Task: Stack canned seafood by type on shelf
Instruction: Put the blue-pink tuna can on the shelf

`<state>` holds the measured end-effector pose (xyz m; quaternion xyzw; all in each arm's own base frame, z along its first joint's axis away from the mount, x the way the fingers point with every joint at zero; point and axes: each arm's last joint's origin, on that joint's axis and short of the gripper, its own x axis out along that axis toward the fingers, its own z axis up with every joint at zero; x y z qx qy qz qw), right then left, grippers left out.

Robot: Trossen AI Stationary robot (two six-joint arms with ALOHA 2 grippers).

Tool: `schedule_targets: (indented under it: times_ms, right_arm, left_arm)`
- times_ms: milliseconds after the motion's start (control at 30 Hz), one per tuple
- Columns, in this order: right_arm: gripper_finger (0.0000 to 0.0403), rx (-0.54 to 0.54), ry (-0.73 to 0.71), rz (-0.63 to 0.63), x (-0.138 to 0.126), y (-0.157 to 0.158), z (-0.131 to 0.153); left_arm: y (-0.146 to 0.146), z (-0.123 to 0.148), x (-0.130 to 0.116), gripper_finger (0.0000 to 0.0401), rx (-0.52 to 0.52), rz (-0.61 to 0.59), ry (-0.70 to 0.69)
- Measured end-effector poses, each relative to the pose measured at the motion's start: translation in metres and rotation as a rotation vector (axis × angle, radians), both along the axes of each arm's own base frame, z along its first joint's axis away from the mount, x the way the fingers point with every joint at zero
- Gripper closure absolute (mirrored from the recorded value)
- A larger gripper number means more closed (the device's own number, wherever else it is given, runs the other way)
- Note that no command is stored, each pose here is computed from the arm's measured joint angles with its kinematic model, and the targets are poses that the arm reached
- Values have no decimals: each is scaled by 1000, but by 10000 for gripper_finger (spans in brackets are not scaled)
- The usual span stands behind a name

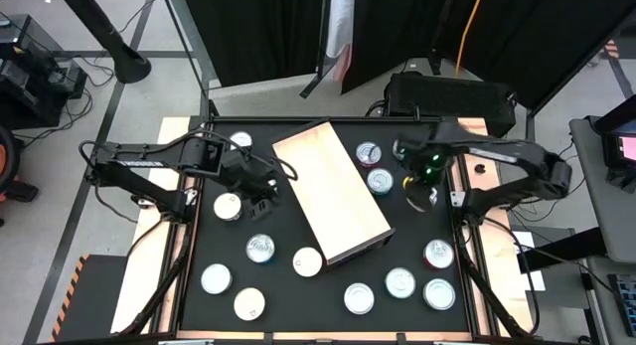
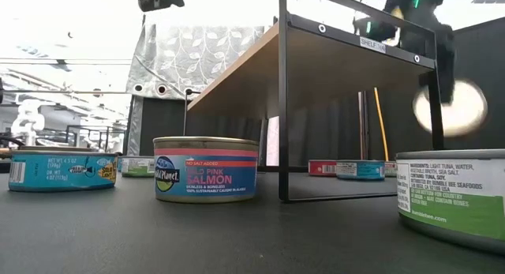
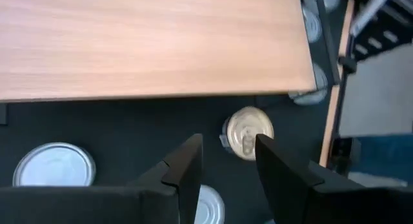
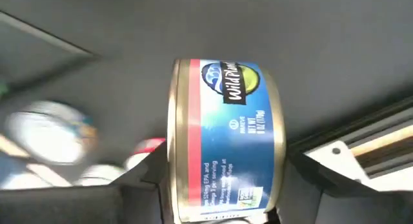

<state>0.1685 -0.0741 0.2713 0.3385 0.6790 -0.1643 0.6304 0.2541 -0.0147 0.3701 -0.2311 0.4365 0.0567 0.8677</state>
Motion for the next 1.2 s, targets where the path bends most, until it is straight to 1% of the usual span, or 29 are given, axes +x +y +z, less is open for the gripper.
schedule_targets:
  times_ms: [67,167,233,300,400,467,500,533,600,667,800,867,933,1067,1200]
  right_arm:
    - [231,4,-131,-64,1,1,30]
    - [220,-43,-379,-143,15,-2,72]
    - [218,-100,-582,-201,30,-9,97]
    - [221,-150,-822,-266,49,-18,118]
    - [225,-219,-1168,-354,81,-35,141]
    - [225,-236,-1322,-377,102,-44,147]
    - [223,-235,-1370,-382,111,-49,146]
    - [221,-228,-1389,-390,120,-53,142]
    - [218,-209,-1352,-408,135,-60,127]
    - [217,-184,-1261,-421,149,-66,106]
    - [219,-115,-1007,-446,170,-76,53]
    - [219,-87,-944,-441,178,-80,35]
    - [218,-60,-927,-431,184,-82,25]
    - [207,-42,-889,-443,192,-86,9]
    - [189,-47,-882,-436,195,-87,5]
  left_arm:
    - [-3,1,2,257,16,42,-25]
    - [-7,6,6,257,94,99,-100]
    - [-7,10,10,257,140,142,-157]
    - [-6,13,13,257,170,177,-206]
    - [-1,18,12,257,210,236,-249]
    - [0,23,7,257,231,265,-271]
    - [1,27,2,257,239,277,-288]
    - [1,31,-3,257,244,287,-305]
    - [1,41,-17,257,256,304,-346]
    - [2,48,-32,257,279,322,-368]
    - [4,58,-56,257,341,327,-384]
    - [6,61,-64,257,363,328,-390]
    - [7,63,-69,257,380,323,-392]
    - [7,63,-70,257,392,317,-394]
    - [6,61,-66,257,400,310,-381]
